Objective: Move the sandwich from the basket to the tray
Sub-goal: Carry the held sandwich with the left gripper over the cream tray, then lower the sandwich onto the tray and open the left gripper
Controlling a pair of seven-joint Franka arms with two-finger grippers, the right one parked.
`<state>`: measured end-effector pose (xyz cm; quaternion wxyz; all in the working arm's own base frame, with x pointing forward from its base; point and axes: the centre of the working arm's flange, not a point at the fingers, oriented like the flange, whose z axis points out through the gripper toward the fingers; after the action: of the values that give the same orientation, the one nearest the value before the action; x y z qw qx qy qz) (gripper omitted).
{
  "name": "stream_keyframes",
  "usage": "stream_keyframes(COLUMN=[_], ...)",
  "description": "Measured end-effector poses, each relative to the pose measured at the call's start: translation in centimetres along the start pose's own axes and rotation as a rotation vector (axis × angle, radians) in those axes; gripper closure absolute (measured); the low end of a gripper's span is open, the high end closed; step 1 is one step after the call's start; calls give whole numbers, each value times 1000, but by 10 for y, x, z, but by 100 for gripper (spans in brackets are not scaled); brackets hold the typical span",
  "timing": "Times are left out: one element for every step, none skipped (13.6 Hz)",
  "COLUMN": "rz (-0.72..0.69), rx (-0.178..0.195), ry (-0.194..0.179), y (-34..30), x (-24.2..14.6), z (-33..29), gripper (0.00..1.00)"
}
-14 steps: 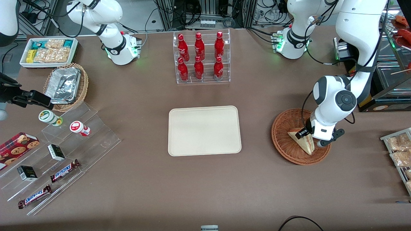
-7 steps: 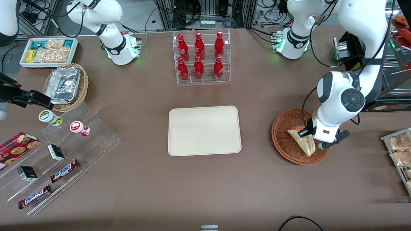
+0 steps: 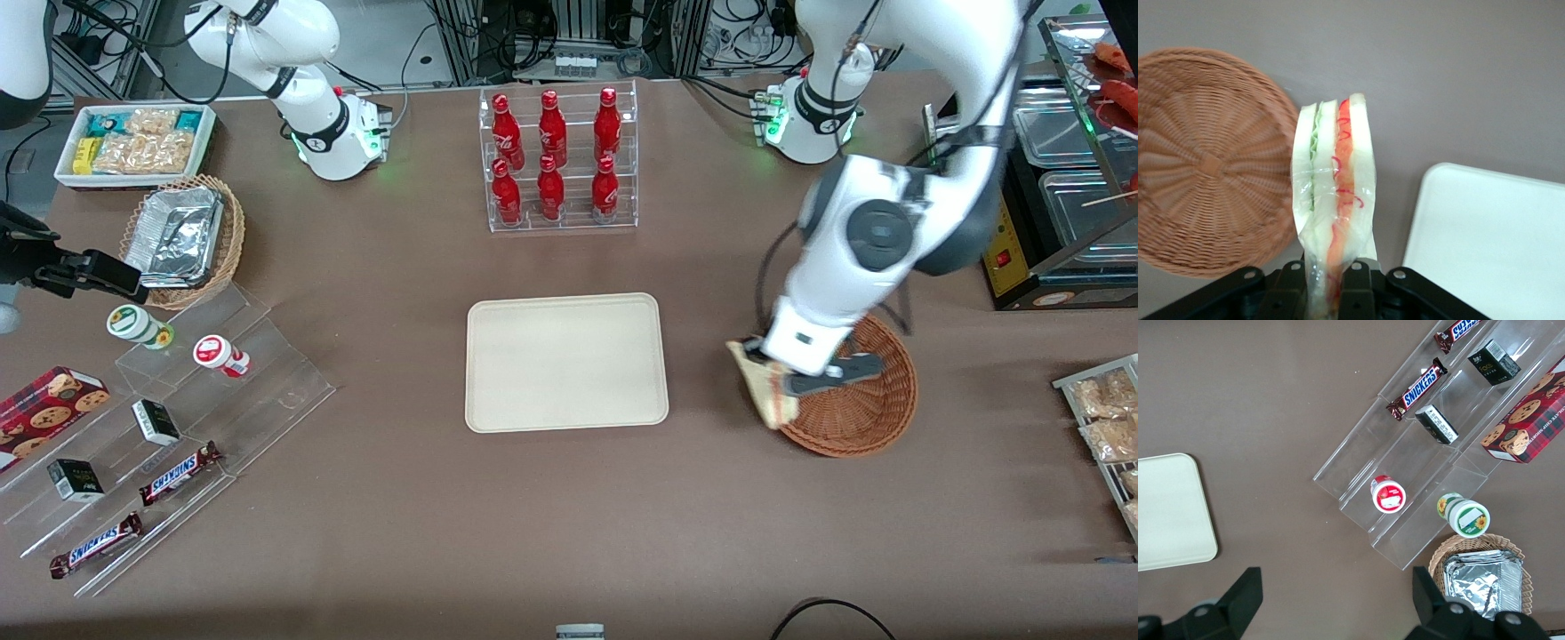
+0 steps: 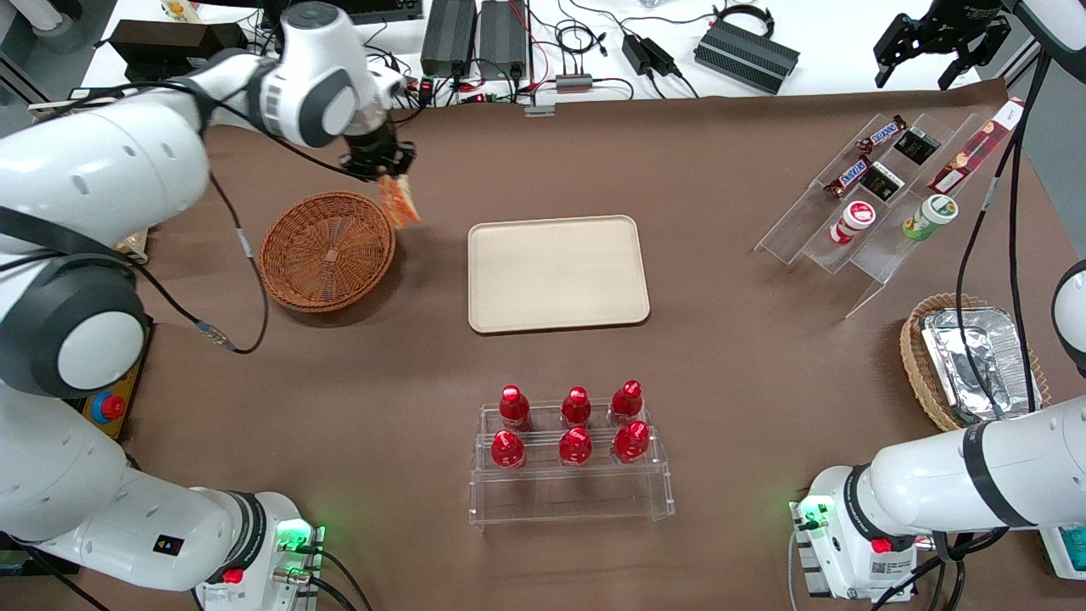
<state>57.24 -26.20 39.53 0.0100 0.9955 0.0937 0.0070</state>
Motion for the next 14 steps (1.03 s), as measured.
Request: stream_keyframes(rz=[38,76,112,143,168,186,202,222,238,252,264,274,279,283], rx=[1,1,1,0,2,7,13,18,20,18,9,-6,-22,-35], ry=[-5,-10,-15,-19,-26,-35,-45,-53,-57,-59,-52,-40,-27,-18], y=[23,47,70,92,114,135,155,172,186,198,208,218,225,232], x=[-11,-22,-32,-42,-54,-67,-80,-90,-98,-104,-107,-111,-115,-119], z=[6,13,21,28,38,50,64,78,89,99,105,111,116,123], gripper=[84,84,84,84,84,84,84,84,84,84,84,84,84,84])
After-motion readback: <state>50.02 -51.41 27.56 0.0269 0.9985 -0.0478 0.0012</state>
